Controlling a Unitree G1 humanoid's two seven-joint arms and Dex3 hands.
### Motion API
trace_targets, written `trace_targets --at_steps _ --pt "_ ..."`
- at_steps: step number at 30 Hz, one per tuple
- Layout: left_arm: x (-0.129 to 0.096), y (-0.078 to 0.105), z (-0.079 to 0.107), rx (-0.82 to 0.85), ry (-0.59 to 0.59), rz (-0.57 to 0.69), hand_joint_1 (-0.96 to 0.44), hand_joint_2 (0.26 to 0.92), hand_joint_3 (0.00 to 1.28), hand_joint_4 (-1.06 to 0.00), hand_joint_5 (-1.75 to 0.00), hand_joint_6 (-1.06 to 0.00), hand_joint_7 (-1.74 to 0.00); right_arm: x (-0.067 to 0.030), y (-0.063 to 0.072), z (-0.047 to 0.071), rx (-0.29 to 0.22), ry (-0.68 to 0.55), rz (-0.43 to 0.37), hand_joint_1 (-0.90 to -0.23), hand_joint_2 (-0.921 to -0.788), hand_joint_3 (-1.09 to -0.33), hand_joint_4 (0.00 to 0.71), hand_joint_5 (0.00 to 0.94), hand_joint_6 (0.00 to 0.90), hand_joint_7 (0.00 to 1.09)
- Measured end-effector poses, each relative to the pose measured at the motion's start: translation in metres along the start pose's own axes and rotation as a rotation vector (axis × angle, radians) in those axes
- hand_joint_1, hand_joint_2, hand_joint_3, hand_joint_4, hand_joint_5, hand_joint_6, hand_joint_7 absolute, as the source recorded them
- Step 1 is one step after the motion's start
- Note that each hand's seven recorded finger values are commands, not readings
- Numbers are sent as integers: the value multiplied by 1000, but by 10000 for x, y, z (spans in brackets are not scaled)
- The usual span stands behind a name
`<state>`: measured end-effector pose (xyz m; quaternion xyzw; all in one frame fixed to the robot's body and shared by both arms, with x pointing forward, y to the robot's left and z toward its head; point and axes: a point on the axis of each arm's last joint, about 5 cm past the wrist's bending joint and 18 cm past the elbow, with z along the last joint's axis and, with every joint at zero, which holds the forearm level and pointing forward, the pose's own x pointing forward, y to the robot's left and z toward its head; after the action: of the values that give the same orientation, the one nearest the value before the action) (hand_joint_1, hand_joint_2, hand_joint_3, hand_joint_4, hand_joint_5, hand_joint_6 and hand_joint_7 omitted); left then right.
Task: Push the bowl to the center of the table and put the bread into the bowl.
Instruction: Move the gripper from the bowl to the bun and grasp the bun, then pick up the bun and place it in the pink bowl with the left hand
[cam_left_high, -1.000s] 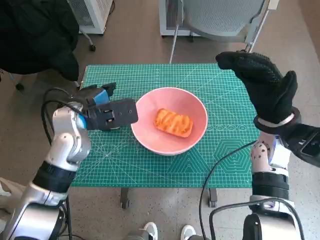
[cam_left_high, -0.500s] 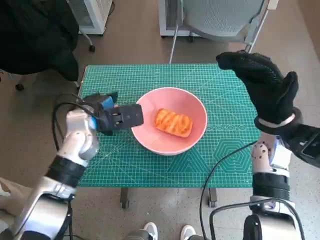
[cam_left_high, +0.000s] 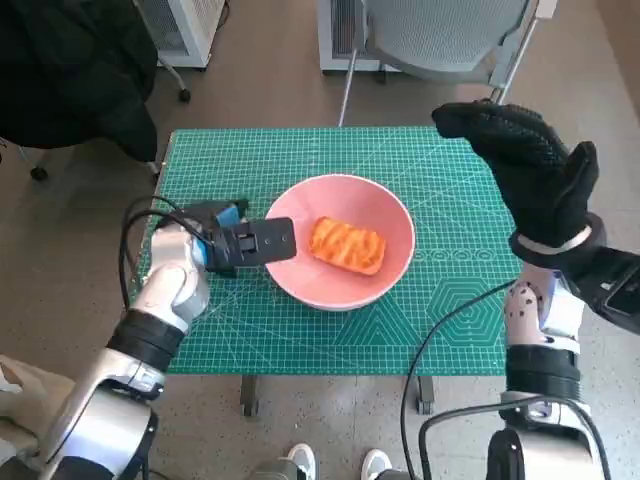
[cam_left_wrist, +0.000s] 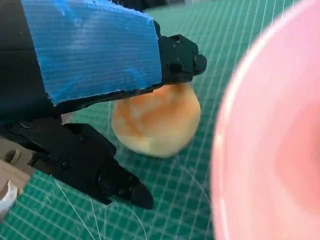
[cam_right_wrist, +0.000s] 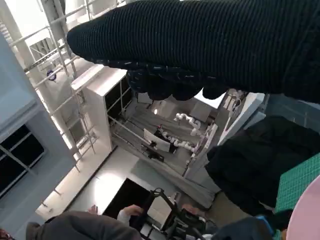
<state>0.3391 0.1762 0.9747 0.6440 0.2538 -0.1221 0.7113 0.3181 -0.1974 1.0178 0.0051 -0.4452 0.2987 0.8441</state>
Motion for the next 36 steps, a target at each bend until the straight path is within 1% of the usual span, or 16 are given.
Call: trace_targets --at_steps 1,2,3,4,5,8,11,15,17,19,22,27,31,36 --pt "7 2 -5 0 6 0 313 852 225 -553 -1190 -531 -105 0 0 0 0 0 0 -690 -921 -1009 449 3 398 199" --pt "11 8 -5 1 11 2 201 877 180 -530 -1298 -623 -377 -1 0 0 0 1 0 -691 -921 -1009 449 3 398 199" --pt "18 14 -7 3 17 4 130 893 155 -511 -1372 -675 -558 -1 0 0 0 1 0 -691 -921 -1008 449 3 398 200" --pt "23 22 -7 4 22 7 105 897 146 -518 -1324 -685 -697 0 0 0 1 1 0 -691 -921 -1008 449 3 397 200" --pt "26 28 -9 6 25 9 68 902 134 -529 -1255 -697 -898 1 1 1 1 1 1 -691 -921 -1008 449 3 397 201" --pt "26 38 -2 11 25 11 25 913 119 -546 -1158 -695 -1164 5 0 5 1 0 3 -693 -921 -1008 449 2 397 202" --pt "17 49 1 14 21 10 10 918 116 -539 -1143 -695 -1244 9 0 9 2 -1 4 -695 -921 -1006 451 3 396 203" --pt "-29 107 8 7 12 7 4 920 120 -529 -1149 -690 -1272 7 -1 9 4 1 4 -699 -921 -1003 452 4 395 205" --pt "-72 159 7 -5 7 17 3 917 127 -537 -1138 -677 -1292 5 -2 8 5 2 3 -700 -921 -1002 453 4 394 206" --pt "-128 225 3 -18 -1 34 2 919 116 -569 -1109 -662 -1308 3 -2 7 6 3 3 -700 -921 -1001 453 4 394 207" --pt "-241 354 -12 -42 -18 77 2 920 90 -651 -1055 -628 -1313 0 -3 6 9 6 2 -700 -921 -1001 454 4 393 208" --pt "-460 546 -63 -80 -62 173 2 920 65 -723 -1009 -607 -1302 -1 -3 6 9 7 2 -698 -921 -1001 455 4 391 211" --pt "-607 630 -109 -99 -97 241 2 920 60 -730 -1004 -611 -1296 -1 -3 5 11 7 2 -697 -921 -1001 457 4 391 213" --pt "-750 652 -168 -114 -135 301 2 914 62 -715 -1052 -640 -1238 -2 -3 4 11 7 2 -696 -921 -1000 462 6 389 215"
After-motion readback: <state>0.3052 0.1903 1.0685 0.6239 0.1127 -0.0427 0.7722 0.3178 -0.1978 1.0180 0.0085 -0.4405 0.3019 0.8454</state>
